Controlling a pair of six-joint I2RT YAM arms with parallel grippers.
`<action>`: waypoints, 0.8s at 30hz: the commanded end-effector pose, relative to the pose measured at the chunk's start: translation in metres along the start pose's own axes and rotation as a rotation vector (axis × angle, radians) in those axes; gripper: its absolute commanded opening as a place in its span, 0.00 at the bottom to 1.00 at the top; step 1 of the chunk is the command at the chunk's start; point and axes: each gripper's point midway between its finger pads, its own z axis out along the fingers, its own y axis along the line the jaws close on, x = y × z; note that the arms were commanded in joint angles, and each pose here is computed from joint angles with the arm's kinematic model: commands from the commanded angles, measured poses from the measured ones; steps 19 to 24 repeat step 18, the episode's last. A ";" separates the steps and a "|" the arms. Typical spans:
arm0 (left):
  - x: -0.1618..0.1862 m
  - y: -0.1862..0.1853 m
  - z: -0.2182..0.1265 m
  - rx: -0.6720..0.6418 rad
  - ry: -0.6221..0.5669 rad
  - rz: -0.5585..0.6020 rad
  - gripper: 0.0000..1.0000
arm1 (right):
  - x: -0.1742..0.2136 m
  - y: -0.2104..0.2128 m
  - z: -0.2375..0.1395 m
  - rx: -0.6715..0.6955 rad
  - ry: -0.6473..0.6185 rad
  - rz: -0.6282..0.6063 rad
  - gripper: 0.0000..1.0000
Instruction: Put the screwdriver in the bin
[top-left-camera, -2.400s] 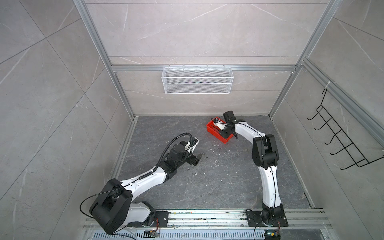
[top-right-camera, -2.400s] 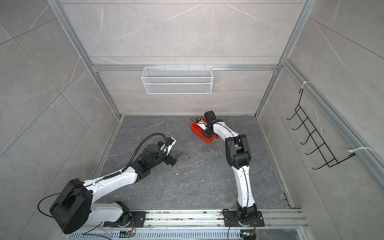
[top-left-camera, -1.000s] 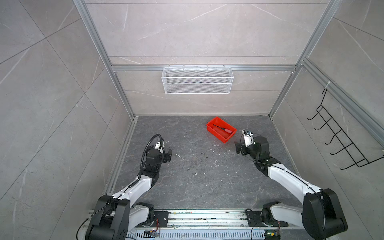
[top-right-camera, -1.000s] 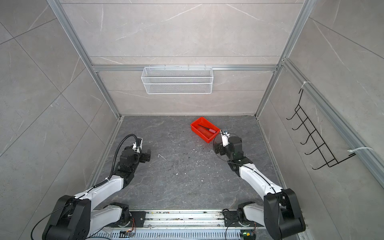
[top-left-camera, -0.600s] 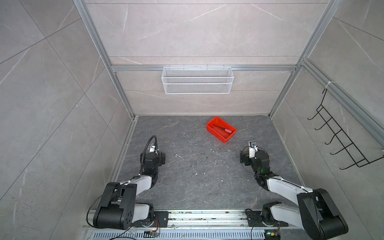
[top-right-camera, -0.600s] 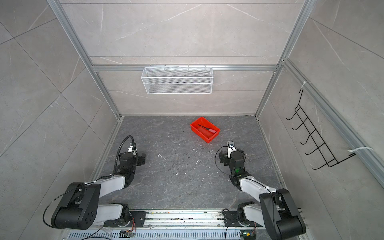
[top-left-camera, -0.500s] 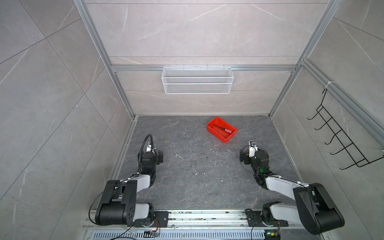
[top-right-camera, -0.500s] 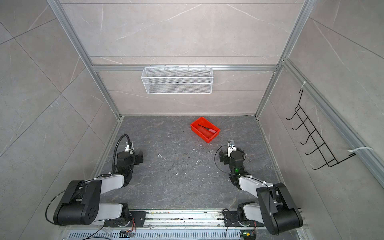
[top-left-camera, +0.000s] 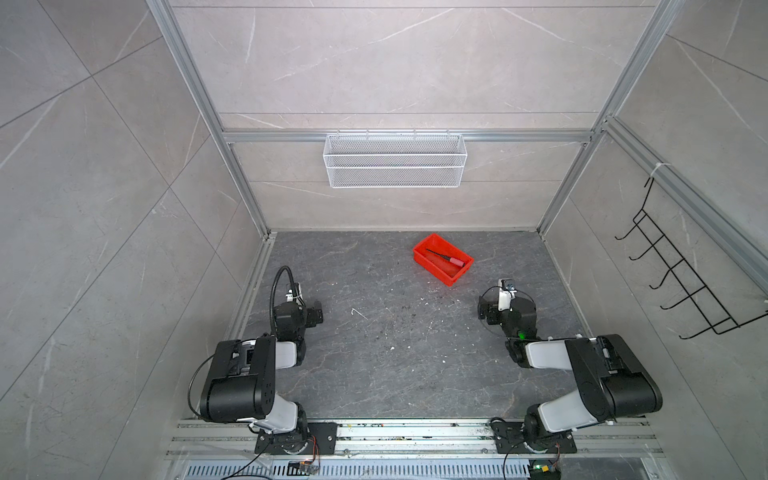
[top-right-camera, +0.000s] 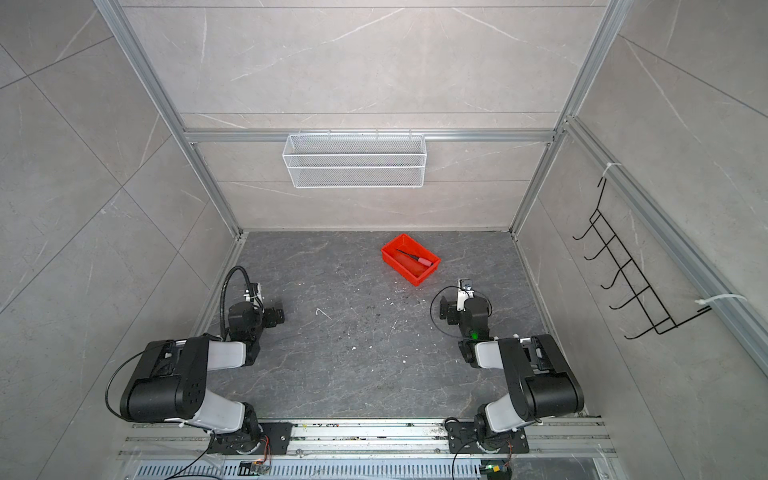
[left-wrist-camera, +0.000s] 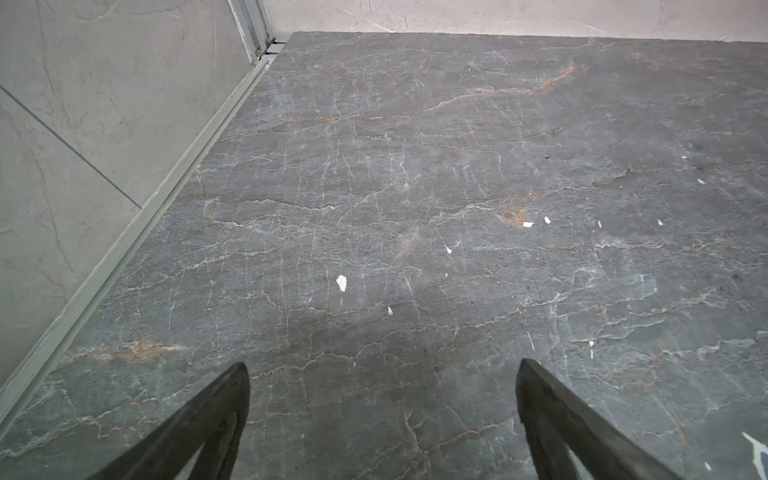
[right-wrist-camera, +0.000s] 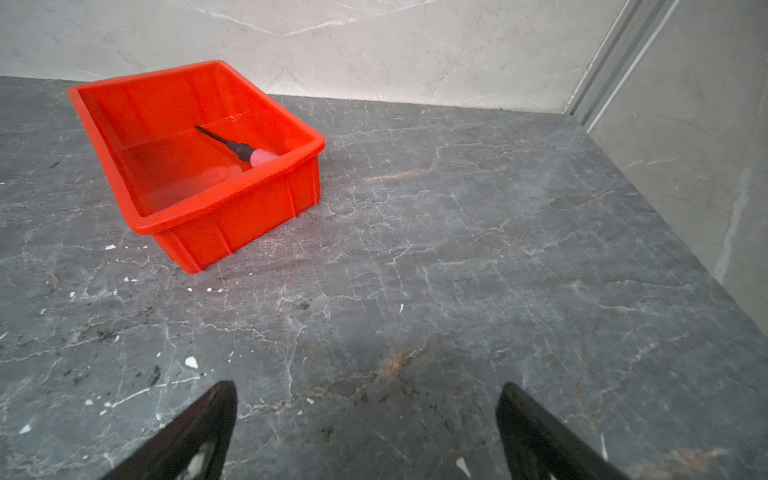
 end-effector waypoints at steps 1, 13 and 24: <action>-0.022 -0.003 0.001 0.022 -0.071 -0.021 1.00 | -0.010 0.001 0.002 -0.011 -0.030 0.016 0.99; -0.022 -0.003 0.001 0.022 -0.071 -0.023 1.00 | -0.011 0.002 0.003 -0.013 -0.031 0.017 0.99; -0.023 -0.003 0.001 0.022 -0.072 -0.023 1.00 | -0.012 0.002 0.003 -0.013 -0.032 0.015 0.99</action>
